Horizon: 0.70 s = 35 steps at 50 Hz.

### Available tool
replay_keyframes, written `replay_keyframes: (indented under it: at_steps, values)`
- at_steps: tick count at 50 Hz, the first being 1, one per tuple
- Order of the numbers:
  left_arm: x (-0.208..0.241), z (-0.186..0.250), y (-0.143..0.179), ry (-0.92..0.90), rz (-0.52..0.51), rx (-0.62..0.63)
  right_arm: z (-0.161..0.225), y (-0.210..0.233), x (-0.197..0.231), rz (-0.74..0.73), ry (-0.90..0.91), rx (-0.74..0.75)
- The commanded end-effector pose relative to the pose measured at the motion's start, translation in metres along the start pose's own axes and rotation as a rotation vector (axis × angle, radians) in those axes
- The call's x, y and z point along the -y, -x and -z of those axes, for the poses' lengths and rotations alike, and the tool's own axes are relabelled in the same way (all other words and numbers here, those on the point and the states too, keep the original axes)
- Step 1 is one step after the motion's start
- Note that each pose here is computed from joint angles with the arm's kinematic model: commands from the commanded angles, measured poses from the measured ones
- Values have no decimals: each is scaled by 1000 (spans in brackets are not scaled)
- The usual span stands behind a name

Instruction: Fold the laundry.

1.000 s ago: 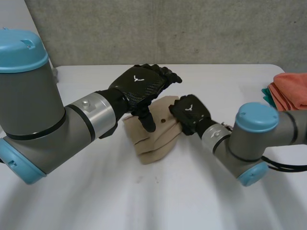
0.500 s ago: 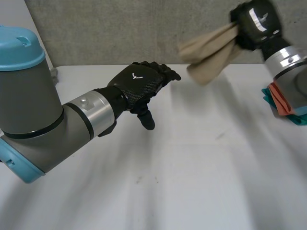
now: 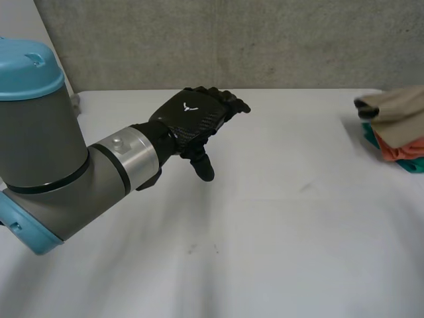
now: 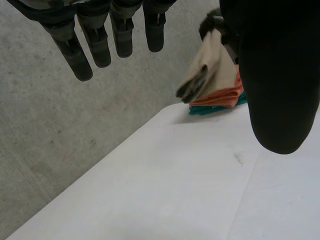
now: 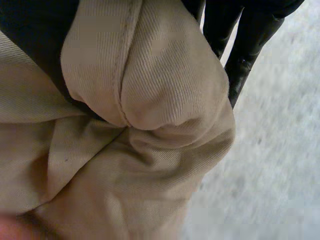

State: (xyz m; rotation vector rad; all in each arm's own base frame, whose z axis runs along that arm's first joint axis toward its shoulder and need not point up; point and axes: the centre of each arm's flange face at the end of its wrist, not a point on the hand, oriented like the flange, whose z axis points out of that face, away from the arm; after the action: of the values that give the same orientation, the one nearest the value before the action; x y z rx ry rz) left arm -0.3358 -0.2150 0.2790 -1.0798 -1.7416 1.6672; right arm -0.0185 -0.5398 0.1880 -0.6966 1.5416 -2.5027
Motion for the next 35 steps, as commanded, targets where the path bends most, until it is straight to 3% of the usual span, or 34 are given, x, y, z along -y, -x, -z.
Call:
replay_keyframes:
  at_steps: [1,8,19,27,35]
  values:
    - [-1,0,-1,2,1,0,43,-12,-43,-36,106,4]
    - [0,0,-1,2,0,-1,56,-14,-52,-37,144,15]
    - [0,0,-1,2,3,-1,58,-24,-32,-63,244,-69]
    - [0,1,1,0,28,5,61,-36,1,227,401,-221]
    - [3,1,1,-7,25,5,66,-65,43,769,582,-428]
